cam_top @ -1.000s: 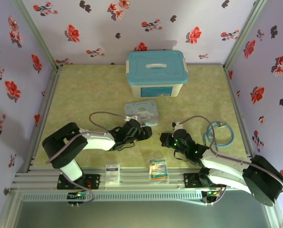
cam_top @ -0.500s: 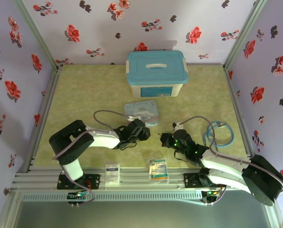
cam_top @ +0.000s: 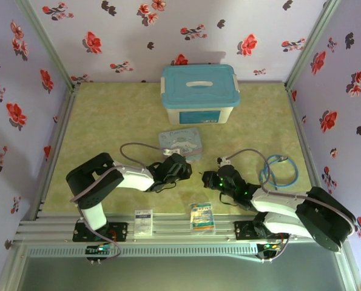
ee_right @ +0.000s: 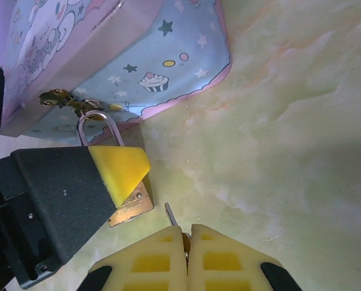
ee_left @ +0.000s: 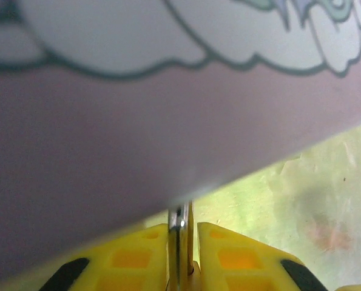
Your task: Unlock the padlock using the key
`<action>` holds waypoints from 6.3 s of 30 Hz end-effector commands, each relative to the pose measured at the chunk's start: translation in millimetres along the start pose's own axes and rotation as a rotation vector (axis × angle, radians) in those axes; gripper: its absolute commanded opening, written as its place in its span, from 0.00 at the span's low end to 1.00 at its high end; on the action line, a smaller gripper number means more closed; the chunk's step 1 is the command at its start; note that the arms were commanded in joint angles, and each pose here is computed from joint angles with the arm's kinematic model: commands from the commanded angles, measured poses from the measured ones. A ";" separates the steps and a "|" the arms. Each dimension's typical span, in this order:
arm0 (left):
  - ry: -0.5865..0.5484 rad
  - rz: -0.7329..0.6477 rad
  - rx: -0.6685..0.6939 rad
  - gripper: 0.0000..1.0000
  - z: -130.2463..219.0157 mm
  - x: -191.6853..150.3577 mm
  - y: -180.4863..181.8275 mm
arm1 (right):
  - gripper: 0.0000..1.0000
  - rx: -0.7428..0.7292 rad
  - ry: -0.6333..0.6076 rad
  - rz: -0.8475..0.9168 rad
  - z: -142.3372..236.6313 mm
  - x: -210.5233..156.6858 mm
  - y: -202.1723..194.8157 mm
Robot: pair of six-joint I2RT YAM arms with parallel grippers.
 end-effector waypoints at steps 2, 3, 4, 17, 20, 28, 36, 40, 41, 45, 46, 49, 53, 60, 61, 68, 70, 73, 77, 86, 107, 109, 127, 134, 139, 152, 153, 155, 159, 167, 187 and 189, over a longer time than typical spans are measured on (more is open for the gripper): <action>-0.050 0.089 -0.040 0.06 4.8 -1.2 3.0 | 0.00 0.081 -0.018 -0.132 1.4 3.3 9.1; -0.071 0.123 -0.063 0.05 6.8 0.7 2.5 | 0.00 0.082 -0.013 -0.164 2.0 1.8 7.7; -0.086 0.149 -0.085 0.05 8.4 1.9 0.8 | 0.00 0.084 -0.007 -0.184 2.2 0.6 7.3; -0.266 0.307 -0.175 0.00 43.4 18.6 9.0 | 0.00 0.157 0.125 -0.066 -1.5 1.0 40.3; -0.296 0.340 -0.181 0.00 49.6 18.2 15.9 | 0.00 0.184 0.145 -0.062 -7.5 2.0 48.3; -0.326 0.343 -0.177 0.00 58.0 9.9 18.7 | 0.00 0.265 0.094 -0.013 -22.4 22.4 56.1; -0.323 0.344 -0.199 0.00 63.0 3.1 18.5 | 0.00 0.298 0.101 0.057 -32.0 46.7 63.2; -0.330 0.341 -0.205 0.00 64.2 1.9 18.4 | 0.00 0.326 0.120 0.041 -43.4 57.6 61.1; -0.331 0.343 -0.204 0.00 64.0 1.7 18.7 | 0.00 0.341 0.117 0.038 -45.9 59.0 60.9; -0.340 0.338 -0.203 0.00 60.0 2.4 18.5 | 0.00 0.383 0.135 0.015 -51.3 57.4 61.6; -0.342 0.343 -0.208 0.00 58.8 2.3 18.4 | 0.00 0.386 0.134 0.000 -50.2 55.2 59.5; -0.359 0.367 -0.238 0.00 55.4 4.1 16.7 | 0.00 0.382 0.121 -0.075 -42.2 46.0 47.8; -0.370 0.390 -0.258 0.00 49.8 4.8 16.5 | 0.00 0.332 0.139 -0.171 -33.1 27.9 35.0; -0.396 0.406 -0.276 0.00 51.1 9.8 14.5 | 0.00 0.275 0.160 -0.175 -18.8 0.7 35.6; -0.398 0.403 -0.276 0.00 51.7 10.5 14.1 | 0.00 0.273 0.156 -0.188 -18.2 0.1 36.0; -0.396 0.400 -0.270 0.00 54.8 12.9 10.6 | 0.00 0.329 0.176 -0.240 -29.7 -5.6 47.4; -0.388 0.387 -0.239 0.00 54.3 11.8 13.1 | 0.00 0.344 0.183 -0.243 -33.8 -7.6 49.8; -0.372 0.363 -0.181 0.00 54.6 10.8 16.0 | 0.00 0.336 0.199 -0.245 -39.3 -13.8 47.9; -0.360 0.310 -0.117 0.00 59.8 14.2 14.3 | 0.00 0.325 0.206 -0.255 -42.4 -20.4 43.9; -0.399 0.355 -0.143 0.00 65.6 21.9 16.5 | 0.00 0.380 0.163 -0.343 -41.1 -29.3 47.4; -0.402 0.406 -0.159 0.00 60.2 15.8 27.4 | 0.00 0.399 0.125 -0.304 -36.0 -34.7 51.9; -0.401 0.401 -0.158 0.00 60.0 15.7 27.2 | 0.00 0.387 0.117 -0.303 -34.2 -35.3 47.7; -0.395 0.445 -0.199 0.00 57.9 15.5 23.2 | 0.00 0.398 0.128 -0.295 -38.1 -38.0 53.8; -0.382 0.489 -0.249 0.00 58.3 12.8 18.2 | 0.00 0.409 0.121 -0.310 -44.9 -34.2 60.5; -0.380 0.500 -0.269 0.00 60.5 12.0 14.9 | 0.00 0.397 0.079 -0.340 -45.5 -27.6 59.2; -0.376 0.528 -0.283 0.00 60.9 8.3 17.7 | 0.00 0.440 0.037 -0.329 -34.0 -14.0 66.0; -0.379 0.527 -0.281 0.00 61.1 8.3 18.5 | 0.00 0.446 0.037 -0.328 -32.7 -13.6 67.1; -0.380 0.528 -0.282 0.00 61.2 8.7 18.5 | 0.00 0.457 0.042 -0.322 -32.1 -13.0 69.8; -0.373 0.526 -0.289 0.00 59.1 8.3 15.2 | 0.00 0.451 0.053 -0.336 -35.9 -14.5 69.6; -0.369 0.550 -0.334 0.00 61.3 12.0 4.5 | 0.00 0.483 0.074 -0.326 -42.9 -13.3 81.9; -0.344 0.579 -0.375 0.08 60.8 11.2 -1.9 | 0.00 0.564 0.067 -0.274 -33.1 -5.8 102.8; -0.345 0.579 -0.363 0.13 60.2 9.6 2.2 | 0.00 0.561 0.063 -0.271 -32.3 -6.1 101.5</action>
Point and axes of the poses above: each hand's point on the last joint's axis, 136 mm out from that joint toward the fingers, its own z axis back along the fingers, its own y axis along the line the jaws close on, x = y × z, the point moved 4 cm from there along z, back along the fingers
